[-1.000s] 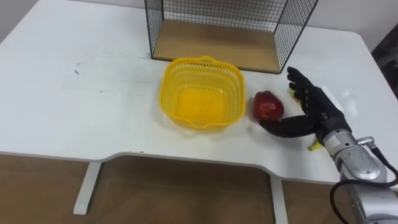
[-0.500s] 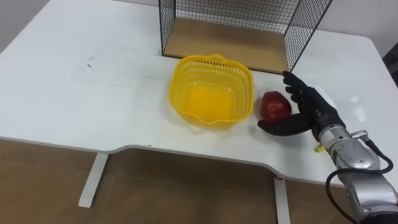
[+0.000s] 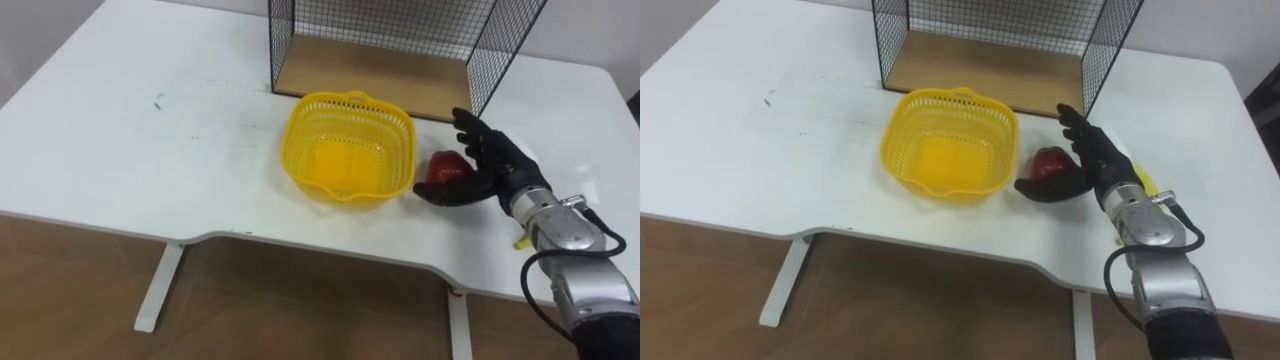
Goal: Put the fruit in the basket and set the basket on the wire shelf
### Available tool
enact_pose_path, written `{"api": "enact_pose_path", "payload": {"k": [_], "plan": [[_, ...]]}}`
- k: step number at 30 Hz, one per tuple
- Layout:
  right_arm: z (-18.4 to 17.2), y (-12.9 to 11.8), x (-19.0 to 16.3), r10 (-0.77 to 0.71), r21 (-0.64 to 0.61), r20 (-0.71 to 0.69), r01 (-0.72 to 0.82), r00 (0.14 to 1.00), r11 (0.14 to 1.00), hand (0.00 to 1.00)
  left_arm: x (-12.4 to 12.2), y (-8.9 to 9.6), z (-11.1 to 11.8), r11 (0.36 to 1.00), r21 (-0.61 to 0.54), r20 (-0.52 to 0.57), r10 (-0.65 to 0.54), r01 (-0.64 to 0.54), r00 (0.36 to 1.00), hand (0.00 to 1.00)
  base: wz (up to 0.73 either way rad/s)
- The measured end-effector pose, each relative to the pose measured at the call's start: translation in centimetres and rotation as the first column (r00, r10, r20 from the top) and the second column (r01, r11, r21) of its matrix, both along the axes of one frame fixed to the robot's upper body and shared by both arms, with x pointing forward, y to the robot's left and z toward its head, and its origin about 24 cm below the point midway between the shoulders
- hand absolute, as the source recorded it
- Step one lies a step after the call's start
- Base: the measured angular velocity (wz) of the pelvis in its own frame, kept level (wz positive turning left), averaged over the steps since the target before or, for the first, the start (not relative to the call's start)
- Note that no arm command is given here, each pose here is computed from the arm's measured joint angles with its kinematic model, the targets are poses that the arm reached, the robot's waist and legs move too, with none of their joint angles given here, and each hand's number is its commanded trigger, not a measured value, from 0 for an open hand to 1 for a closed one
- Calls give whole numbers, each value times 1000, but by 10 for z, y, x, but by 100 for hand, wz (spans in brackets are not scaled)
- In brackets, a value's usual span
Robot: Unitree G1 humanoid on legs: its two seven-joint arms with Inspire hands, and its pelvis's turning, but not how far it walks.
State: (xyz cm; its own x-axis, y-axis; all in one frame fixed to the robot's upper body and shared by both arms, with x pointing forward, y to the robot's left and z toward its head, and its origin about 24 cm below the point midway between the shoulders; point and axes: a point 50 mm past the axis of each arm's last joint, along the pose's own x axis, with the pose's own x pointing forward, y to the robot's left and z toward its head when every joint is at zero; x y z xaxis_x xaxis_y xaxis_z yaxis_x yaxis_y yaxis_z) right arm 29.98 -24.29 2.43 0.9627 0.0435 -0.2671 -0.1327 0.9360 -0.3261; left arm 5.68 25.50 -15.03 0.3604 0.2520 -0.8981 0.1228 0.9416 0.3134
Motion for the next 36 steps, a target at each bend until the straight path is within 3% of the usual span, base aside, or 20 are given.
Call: {"api": "enact_pose_path", "payload": {"k": [36], "plan": [[-20,-10,-7,-36,32,-102,39,994,999,0,-20,1,-4,999,-38,-102,11,-15,995,0,0]]}}
